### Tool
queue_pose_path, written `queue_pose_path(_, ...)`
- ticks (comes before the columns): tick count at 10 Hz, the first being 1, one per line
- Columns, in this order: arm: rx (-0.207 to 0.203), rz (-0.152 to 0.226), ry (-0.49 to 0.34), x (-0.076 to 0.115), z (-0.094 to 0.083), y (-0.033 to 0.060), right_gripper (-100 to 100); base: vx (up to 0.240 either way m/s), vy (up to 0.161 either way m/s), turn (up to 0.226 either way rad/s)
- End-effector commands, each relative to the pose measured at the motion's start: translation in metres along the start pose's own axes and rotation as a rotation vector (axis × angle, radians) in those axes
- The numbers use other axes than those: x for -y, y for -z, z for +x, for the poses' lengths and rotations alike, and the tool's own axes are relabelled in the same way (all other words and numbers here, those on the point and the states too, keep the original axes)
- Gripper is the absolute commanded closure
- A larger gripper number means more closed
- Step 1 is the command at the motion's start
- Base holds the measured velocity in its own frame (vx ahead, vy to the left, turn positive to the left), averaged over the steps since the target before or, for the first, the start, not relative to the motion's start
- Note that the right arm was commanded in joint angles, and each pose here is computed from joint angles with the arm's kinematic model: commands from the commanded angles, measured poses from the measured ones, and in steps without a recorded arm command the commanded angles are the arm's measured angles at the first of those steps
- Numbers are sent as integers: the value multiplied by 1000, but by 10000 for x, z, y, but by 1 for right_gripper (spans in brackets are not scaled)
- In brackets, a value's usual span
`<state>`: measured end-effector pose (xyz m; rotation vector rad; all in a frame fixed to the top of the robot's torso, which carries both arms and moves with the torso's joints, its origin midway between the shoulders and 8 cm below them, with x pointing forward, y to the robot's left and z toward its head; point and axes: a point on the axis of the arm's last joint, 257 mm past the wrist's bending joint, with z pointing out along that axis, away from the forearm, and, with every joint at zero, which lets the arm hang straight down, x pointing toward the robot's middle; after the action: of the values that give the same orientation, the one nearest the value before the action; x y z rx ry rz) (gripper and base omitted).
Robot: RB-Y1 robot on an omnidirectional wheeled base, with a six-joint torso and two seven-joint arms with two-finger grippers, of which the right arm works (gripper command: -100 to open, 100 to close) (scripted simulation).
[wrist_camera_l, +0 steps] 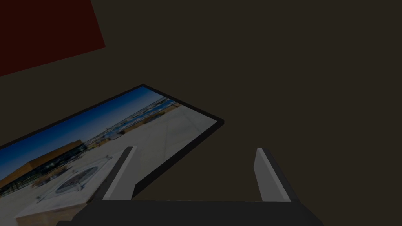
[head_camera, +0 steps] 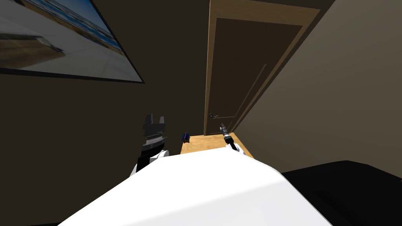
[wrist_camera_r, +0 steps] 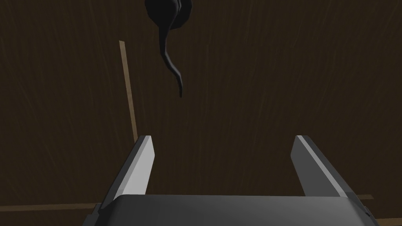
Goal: Pull the door open
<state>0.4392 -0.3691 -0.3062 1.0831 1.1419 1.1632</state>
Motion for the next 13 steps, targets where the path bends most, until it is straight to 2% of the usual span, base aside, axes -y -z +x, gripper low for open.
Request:
queue_pose_path(1, -1, 19, 2, 93, -11, 3, -100, 130, 46, 7)
queue_pose_path(9, -6, 107, 14, 481, -104, 76, -100, 143, 22, 6)
queue_pose_path(10, -6, 100, 13, 457, -97, 66, -100, 68, 10, 2)
queue_pose_path(11, 36, 100, 21, 466, -219, -1, -100, 38, -28, 321)
queue_pose_path(12, 54, 101, 24, 469, -271, -29, -100, 56, -62, 294)
queue_pose_path(13, 54, 101, 24, 469, -271, -29, -100, 41, -45, 43)
